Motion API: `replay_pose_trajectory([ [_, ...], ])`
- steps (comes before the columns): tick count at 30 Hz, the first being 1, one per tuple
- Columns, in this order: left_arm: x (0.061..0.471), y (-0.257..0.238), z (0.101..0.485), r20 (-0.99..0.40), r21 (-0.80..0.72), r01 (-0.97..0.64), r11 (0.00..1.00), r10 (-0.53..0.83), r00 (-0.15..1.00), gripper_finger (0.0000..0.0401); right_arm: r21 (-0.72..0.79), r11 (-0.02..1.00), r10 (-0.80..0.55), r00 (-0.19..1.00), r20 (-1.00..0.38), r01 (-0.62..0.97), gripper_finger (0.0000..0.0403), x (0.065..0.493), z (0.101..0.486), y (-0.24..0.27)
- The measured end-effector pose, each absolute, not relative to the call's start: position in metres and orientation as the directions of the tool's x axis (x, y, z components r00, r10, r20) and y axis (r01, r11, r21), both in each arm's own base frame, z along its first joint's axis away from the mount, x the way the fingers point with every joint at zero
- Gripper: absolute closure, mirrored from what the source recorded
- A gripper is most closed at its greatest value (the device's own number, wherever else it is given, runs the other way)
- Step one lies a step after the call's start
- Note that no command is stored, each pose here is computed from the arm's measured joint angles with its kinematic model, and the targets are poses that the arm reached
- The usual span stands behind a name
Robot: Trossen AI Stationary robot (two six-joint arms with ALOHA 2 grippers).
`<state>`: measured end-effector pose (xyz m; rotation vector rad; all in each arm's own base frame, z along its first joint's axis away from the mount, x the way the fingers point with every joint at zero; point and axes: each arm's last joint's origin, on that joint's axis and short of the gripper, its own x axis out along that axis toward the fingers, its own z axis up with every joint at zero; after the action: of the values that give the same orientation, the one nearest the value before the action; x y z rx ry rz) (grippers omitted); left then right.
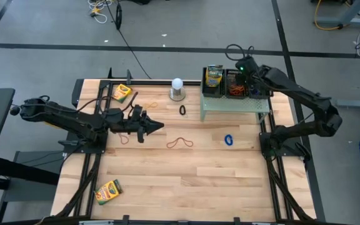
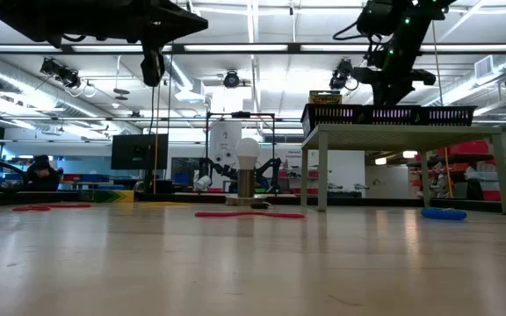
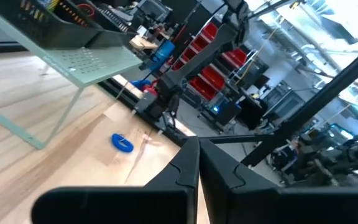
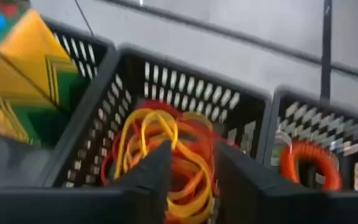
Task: Pick & Place Office Desk Supplies
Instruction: Put the bottom yellow rubber band into the middle basket on the shelf, then put the bottom crayon box into the left basket on the shelf
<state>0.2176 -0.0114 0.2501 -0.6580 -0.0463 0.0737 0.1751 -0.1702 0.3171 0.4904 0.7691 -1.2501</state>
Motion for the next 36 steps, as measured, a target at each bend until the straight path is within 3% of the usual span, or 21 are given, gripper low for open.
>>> replay_pose_trajectory([
  [8,0.219,-0.012,0.244,-0.104,-0.566,-0.121,0.816,0.075,0.992,0.0393,-0.03,0.254,-0.602,0.134,-0.787,0.967,0.0137,0.168,0.339,-0.164],
  [13,0.222,-0.013,0.251,-0.228,-0.495,-0.161,0.854,0.051,0.972,0.0393,0.021,0.407,-0.599,0.285,-0.749,0.913,0.0101,0.169,0.374,-0.153],
  [18,0.221,-0.014,0.253,-0.335,-0.39,-0.214,0.896,0.078,0.939,0.0393,0.051,0.547,-0.571,0.417,-0.707,0.835,0.0153,0.166,0.396,-0.116],
  [22,0.218,-0.014,0.242,-0.377,-0.393,-0.257,0.883,0.1,0.921,0.0393,0.095,0.624,-0.529,0.509,-0.679,0.776,0.024,0.167,0.392,-0.079],
  [29,0.216,-0.011,0.232,-0.403,-0.4,-0.29,0.869,0.117,0.908,0.0394,0.122,0.744,-0.458,0.634,-0.623,0.657,0.0388,0.182,0.348,-0.015],
  [36,0.215,0.009,0.234,-0.449,-0.415,-0.434,0.8,0.235,0.862,0.0394,0.121,0.834,-0.41,0.752,-0.517,0.538,0.039,0.207,0.307,0.044],
])
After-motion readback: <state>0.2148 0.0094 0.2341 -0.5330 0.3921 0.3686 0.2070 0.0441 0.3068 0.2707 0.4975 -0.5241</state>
